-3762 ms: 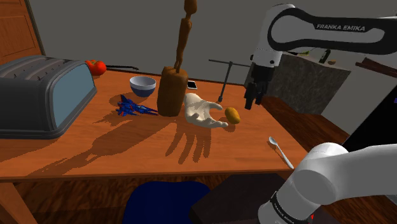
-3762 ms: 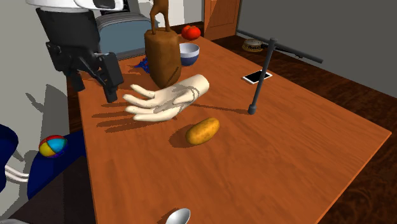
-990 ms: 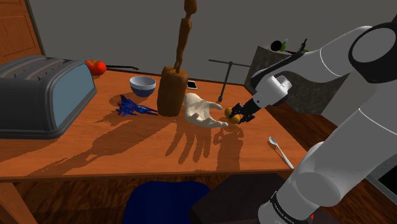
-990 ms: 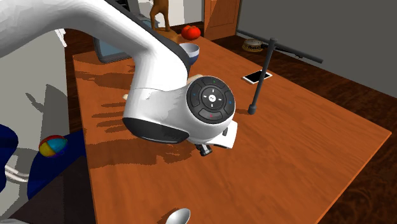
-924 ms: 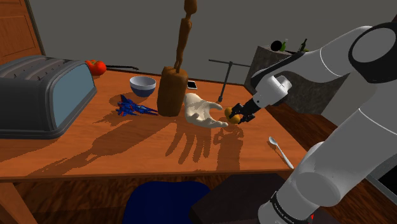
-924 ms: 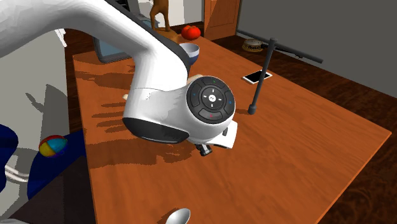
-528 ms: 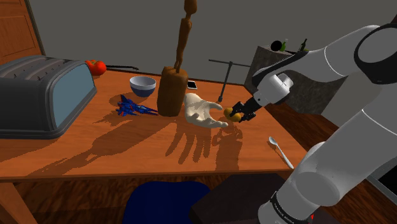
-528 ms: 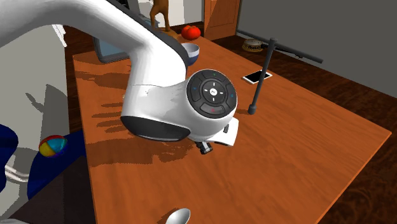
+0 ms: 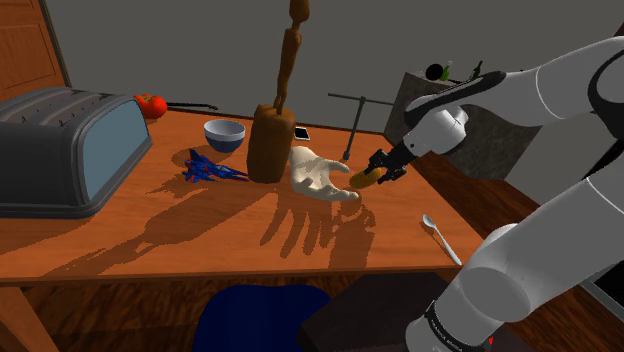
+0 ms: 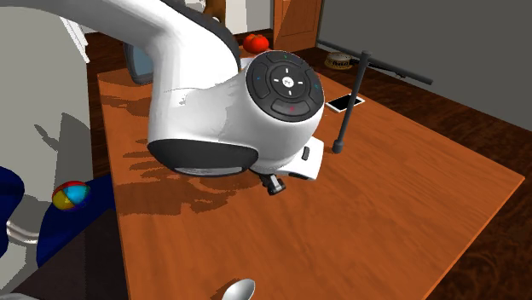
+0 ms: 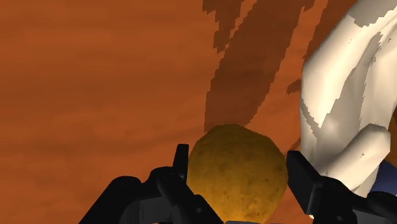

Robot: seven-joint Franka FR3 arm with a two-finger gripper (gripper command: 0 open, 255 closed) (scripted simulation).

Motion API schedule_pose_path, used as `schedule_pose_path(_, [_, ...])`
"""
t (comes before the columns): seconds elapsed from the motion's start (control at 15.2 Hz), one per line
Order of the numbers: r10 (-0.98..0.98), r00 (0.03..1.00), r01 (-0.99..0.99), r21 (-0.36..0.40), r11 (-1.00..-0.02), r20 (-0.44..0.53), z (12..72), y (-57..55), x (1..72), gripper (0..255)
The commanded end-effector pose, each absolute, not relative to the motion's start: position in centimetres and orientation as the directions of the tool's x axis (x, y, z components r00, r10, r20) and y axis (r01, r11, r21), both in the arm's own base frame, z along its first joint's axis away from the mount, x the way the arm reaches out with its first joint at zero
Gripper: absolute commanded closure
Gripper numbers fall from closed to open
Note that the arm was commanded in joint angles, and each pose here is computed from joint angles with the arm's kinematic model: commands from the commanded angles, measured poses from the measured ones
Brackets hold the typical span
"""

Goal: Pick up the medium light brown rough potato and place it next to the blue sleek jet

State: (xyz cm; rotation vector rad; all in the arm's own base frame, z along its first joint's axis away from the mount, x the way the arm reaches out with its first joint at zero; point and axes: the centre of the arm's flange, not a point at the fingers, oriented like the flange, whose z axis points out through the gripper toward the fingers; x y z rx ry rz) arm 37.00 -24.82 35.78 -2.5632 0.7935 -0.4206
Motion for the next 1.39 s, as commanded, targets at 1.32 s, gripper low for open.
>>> schedule_pose_path(1.32, [-0.591, 0.791, -0.463, -0.476, -0.748, 0.158, 47.4, -24.8, 37.1, 255])
